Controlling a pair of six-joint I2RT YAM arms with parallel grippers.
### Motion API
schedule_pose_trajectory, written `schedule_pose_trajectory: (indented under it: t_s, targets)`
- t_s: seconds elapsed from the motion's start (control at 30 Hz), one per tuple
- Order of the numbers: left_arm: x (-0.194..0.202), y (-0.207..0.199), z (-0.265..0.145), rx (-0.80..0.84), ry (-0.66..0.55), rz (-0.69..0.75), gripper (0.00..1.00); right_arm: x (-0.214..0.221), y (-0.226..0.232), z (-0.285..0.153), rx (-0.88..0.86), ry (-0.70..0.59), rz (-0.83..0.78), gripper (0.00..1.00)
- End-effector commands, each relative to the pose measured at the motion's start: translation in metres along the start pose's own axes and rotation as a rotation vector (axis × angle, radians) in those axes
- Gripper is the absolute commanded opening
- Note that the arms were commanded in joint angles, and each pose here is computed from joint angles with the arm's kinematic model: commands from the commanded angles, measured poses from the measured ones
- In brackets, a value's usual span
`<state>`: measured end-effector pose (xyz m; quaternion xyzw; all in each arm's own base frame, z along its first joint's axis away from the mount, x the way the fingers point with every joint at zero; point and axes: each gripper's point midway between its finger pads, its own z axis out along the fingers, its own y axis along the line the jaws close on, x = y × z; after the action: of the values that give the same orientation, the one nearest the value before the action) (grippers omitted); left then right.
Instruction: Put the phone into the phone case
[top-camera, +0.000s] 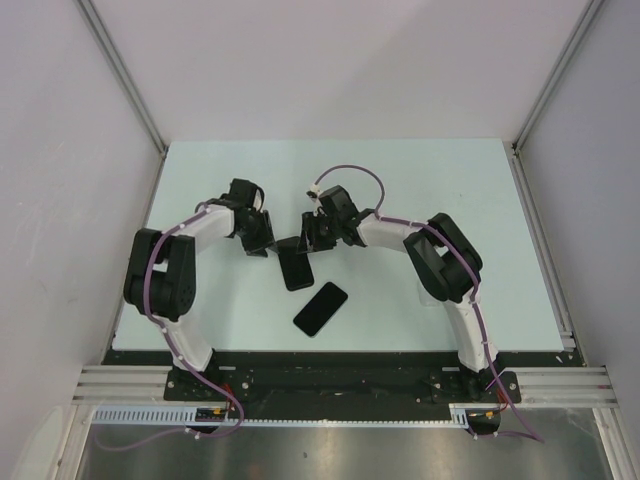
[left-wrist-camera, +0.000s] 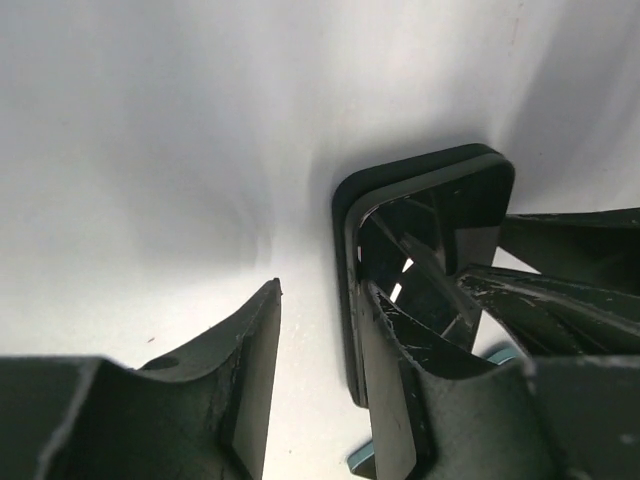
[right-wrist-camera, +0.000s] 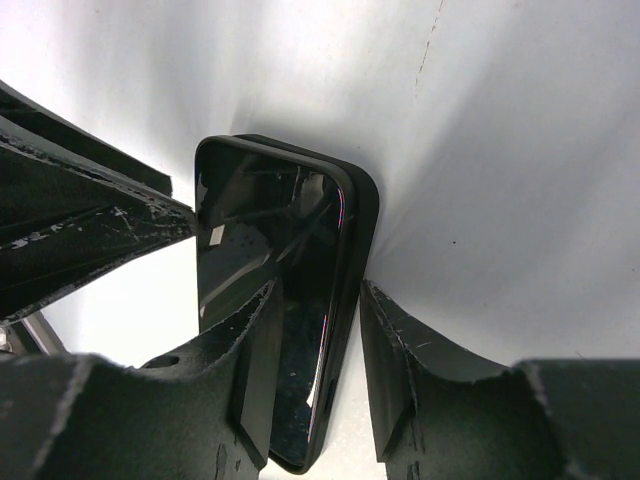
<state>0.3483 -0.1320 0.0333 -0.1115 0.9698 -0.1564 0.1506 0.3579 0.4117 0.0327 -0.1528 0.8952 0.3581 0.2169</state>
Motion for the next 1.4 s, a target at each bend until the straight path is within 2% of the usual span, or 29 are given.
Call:
schedule_pose_trajectory:
  t_s: [0.0, 0.23, 0.43, 0.67, 0.8, 1.23, 1.37]
  targets:
    - [-0.009, 0.000, -0.024, -0.024, -0.072, 0.005, 0.42, 0.012, -0.016, 0.002, 0.029, 0.030, 0.027, 0.41]
    - [0.005, -0.014, -0.010, 0.103, -0.009, -0.020, 0.39, 0.014, -0.010, -0.011, 0.012, 0.040, 0.028, 0.51]
    - [0.013, -0.011, 0.002, 0.105, 0.020, -0.042, 0.37, 0.022, -0.007, -0.015, -0.006, 0.044, 0.044, 0.57]
    - [0.028, -0.008, 0.012, 0.115, 0.063, -0.073, 0.31, 0.023, 0.011, -0.013, -0.154, 0.041, 0.096, 0.58]
    - [0.036, -0.009, 0.013, 0.140, 0.092, -0.084, 0.27, 0.019, 0.013, -0.017, -0.166, 0.027, 0.097, 0.58]
    - [0.054, -0.010, 0.015, 0.208, 0.144, -0.149, 0.25, -0.006, 0.042, -0.030, -0.414, 0.009, 0.190, 0.59]
    - [0.052, -0.011, 0.013, 0.219, 0.140, -0.158, 0.25, -0.007, 0.042, -0.029, -0.425, 0.008, 0.214, 0.59]
